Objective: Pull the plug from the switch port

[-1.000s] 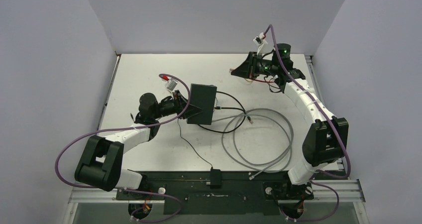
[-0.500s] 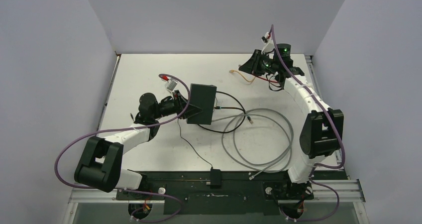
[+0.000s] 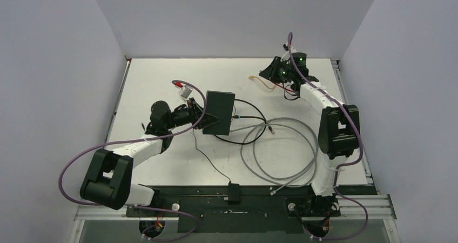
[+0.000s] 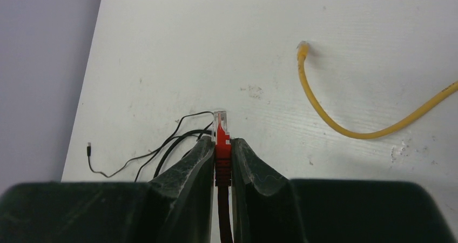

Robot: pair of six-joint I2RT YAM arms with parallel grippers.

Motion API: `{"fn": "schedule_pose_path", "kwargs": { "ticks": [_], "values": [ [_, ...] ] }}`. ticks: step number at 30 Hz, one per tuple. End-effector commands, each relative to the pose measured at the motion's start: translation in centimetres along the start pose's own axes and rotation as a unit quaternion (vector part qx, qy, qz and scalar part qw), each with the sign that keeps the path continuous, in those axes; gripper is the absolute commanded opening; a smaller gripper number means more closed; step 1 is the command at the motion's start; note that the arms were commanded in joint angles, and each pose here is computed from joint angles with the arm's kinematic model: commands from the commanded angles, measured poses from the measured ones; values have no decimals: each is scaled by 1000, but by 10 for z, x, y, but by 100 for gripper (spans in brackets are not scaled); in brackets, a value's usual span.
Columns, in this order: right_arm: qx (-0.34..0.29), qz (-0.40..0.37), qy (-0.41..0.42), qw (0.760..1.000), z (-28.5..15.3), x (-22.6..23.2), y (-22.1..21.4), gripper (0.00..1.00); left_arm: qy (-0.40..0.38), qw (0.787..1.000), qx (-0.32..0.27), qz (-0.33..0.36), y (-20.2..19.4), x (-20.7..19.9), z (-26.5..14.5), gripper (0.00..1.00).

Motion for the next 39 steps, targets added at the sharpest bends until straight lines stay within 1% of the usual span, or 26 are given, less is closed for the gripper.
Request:
{"fn": "schedule_pose_path", "kwargs": {
  "ticks": [1, 9, 13, 18, 24, 27, 35, 37, 39],
  "values": [
    [-77, 6, 10, 997, 20, 5, 25, 5, -35, 996, -38, 69, 23, -20, 0, 0],
    [-104, 16, -32, 994, 50, -9, 30, 5, -38, 996, -42, 73, 24, -24, -3, 0],
    [-109, 27, -36, 993, 66, -16, 32, 5, -38, 996, -44, 74, 25, -25, -4, 0],
    [-110, 43, -24, 993, 94, -21, 34, 5, -30, 995, -55, 73, 27, -30, -7, 0],
    [-123, 51, -2, 991, 126, -15, 51, 5, -12, 995, -59, 74, 23, -34, -13, 0],
    [-127, 67, 14, 989, 140, -16, 55, 6, -5, 995, -66, 76, 23, -36, -16, 0],
    [-125, 94, 30, 987, 164, -26, 51, 8, 3, 995, -68, 73, 24, -37, -17, 0],
    [-124, 84, 26, 988, 162, -25, 52, 11, 1, 995, -66, 75, 25, -39, -17, 0],
    [-122, 70, 14, 990, 160, -23, 54, 18, 3, 995, -66, 75, 26, -38, -17, 0]
  ]
}}
Point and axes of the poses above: each gripper's point midway between its finger pads, its own z axis out along the fingers, its own x axis along the line the jaws close on, y = z × x, the point moved 9 cm from there along -z, back along the fingers, and after that the axes turned 7 degrees about z, right-handed, at the moved point
